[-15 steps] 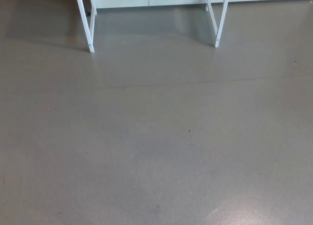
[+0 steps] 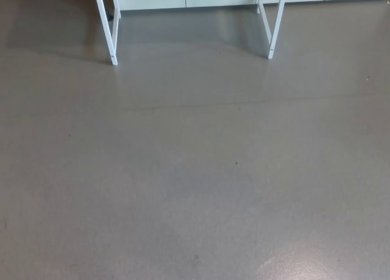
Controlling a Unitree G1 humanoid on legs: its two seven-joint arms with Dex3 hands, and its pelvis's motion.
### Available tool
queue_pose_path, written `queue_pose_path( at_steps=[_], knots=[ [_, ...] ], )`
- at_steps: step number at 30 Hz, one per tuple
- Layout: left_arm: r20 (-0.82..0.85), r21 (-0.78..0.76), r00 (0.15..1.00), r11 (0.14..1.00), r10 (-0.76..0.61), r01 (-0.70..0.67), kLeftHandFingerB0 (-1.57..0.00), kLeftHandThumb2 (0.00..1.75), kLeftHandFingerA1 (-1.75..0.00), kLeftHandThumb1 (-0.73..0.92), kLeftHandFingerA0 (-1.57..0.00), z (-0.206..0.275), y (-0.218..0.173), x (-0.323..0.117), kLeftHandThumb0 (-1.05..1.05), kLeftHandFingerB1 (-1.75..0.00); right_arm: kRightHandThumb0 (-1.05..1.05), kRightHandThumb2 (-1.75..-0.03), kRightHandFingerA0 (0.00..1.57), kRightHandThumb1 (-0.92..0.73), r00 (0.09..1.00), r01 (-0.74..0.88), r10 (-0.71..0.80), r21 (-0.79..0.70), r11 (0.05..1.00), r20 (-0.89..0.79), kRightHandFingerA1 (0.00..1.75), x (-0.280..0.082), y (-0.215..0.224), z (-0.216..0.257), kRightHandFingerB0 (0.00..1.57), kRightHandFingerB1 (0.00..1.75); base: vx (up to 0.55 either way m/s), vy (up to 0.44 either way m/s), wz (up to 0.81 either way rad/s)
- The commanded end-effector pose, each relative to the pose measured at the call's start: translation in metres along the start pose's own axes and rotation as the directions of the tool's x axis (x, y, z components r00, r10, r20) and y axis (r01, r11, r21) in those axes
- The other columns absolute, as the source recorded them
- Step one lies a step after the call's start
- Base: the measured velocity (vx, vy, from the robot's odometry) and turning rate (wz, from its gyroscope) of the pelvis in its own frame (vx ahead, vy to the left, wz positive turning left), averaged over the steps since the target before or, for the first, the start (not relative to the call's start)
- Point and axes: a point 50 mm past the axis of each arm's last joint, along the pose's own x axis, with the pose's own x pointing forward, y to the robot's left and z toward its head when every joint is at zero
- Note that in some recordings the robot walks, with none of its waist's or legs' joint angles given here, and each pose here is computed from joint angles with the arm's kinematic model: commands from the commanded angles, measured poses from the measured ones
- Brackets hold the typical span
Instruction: The robot walks towards a desk on which a file tray is kept in the middle and a stapler is kept to its right. The robot lifts the stapler using its right hand and places it on the file tray.
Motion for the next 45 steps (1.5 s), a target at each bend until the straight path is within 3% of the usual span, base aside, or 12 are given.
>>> queue_pose_path(
  at_steps=[1,7,14,16,19,21,23,25,32,40,41,45],
  knots=[
    [0.042,0.017,0.999,1.000,0.004,-0.005,-0.30,0.59,-0.41,0.64,-0.44,0.0044,0.0072,-0.0014,-0.50,-0.32,-0.65,-0.60,0.29,-0.68,1.000,-0.011,0.011,-0.013,1.000,-0.005,0.38,-0.0005,-0.0076,0.0013,0.01,0.27,0.00,0.000,0.00],
    [0.055,0.018,0.998,1.000,-0.009,0.008,-0.27,0.58,-0.42,0.62,-0.45,0.0030,0.0078,-0.0033,-0.49,-0.32,-0.66,-0.87,0.28,-0.52,1.000,0.019,-0.019,0.015,1.000,0.016,0.51,0.0007,-0.0061,-0.0003,0.02,0.27,0.00,0.000,0.00],
    [0.040,0.023,0.999,1.000,-0.006,0.005,-0.27,0.58,-0.41,0.63,-0.45,0.0020,0.0065,-0.0023,-0.49,-0.32,-0.65,-0.60,0.33,-0.67,1.000,-0.003,0.003,-0.023,1.000,0.020,0.40,-0.0015,-0.0084,0.0013,0.02,0.24,0.00,0.000,0.00],
    [0.043,0.025,0.999,1.000,-0.006,0.005,-0.27,0.58,-0.42,0.63,-0.47,0.0018,0.0062,-0.0022,-0.50,-0.33,-0.66,-0.88,0.28,-0.54,1.000,0.000,0.001,-0.012,1.000,0.019,0.52,-0.0011,-0.0080,0.0009,0.00,0.24,0.00,0.000,0.00],
    [0.042,0.024,0.999,1.000,-0.007,0.006,-0.27,0.58,-0.42,0.63,-0.47,0.0016,0.0062,-0.0024,-0.49,-0.33,-0.63,-0.60,0.31,-0.68,1.000,-0.010,0.011,-0.032,0.999,0.004,0.38,-0.0003,-0.0084,0.0008,0.01,0.24,0.00,0.000,0.00],
    [0.038,0.000,0.999,1.000,0.002,-0.002,-0.28,0.58,-0.42,0.62,-0.46,0.0029,0.0060,-0.0010,-0.47,-0.33,-0.69,-0.89,0.21,-0.57,0.999,-0.031,0.027,-0.111,0.993,-0.034,0.48,0.0020,-0.0092,0.0013,0.00,0.20,0.00,0.000,0.00],
    [0.038,0.001,0.999,1.000,-0.001,0.001,-0.28,0.58,-0.42,0.62,-0.46,0.0027,0.0054,-0.0009,-0.47,-0.33,-0.61,-0.60,0.34,-0.68,1.000,-0.002,0.002,-0.062,0.998,-0.004,0.37,0.0017,-0.0091,0.0021,0.02,0.24,0.00,0.000,0.00],
    [0.047,-0.003,0.999,1.000,-0.007,0.008,-0.27,0.58,-0.43,0.61,-0.45,0.0021,0.0054,-0.0019,-0.47,-0.33,-0.67,-0.89,0.34,-0.55,1.000,0.009,-0.008,-0.046,0.999,0.017,0.54,0.0013,-0.0103,0.0033,0.02,0.25,0.00,0.000,0.00],
    [0.055,0.010,0.998,1.000,-0.018,0.017,-0.27,0.58,-0.42,0.62,-0.45,0.0003,0.0065,-0.0038,-0.48,-0.33,-0.62,-0.60,0.39,-0.68,0.999,0.031,-0.030,-0.026,0.999,0.025,0.38,0.0014,-0.0101,0.0032,0.06,0.27,0.00,0.000,0.00],
    [0.052,-0.005,0.999,1.000,-0.012,0.012,-0.29,0.58,-0.42,0.61,-0.45,-0.0005,0.0068,-0.0037,-0.49,-0.32,-0.65,-0.89,0.36,-0.56,0.999,0.044,-0.044,0.001,0.999,0.019,0.53,0.0047,-0.0099,0.0044,0.03,0.26,0.00,0.000,0.00],
    [0.056,-0.005,0.998,1.000,-0.018,0.019,-0.28,0.58,-0.42,0.62,-0.43,0.0001,0.0072,-0.0041,-0.49,-0.32,-0.62,-0.61,0.41,-0.69,0.999,0.042,-0.042,0.003,0.999,0.012,0.39,0.0056,-0.0103,0.0046,0.03,0.27,0.00,0.000,0.00],
    [0.065,0.008,0.998,1.000,-0.003,0.002,-0.29,0.58,-0.42,0.62,-0.43,0.0050,0.0104,-0.0035,-0.48,-0.32,-0.73,-0.92,0.33,-0.56,1.000,0.005,-0.005,-0.008,1.000,-0.009,0.53,0.0044,-0.0076,0.0017,0.00,0.23,0.00,0.000,0.00]
  ],
)
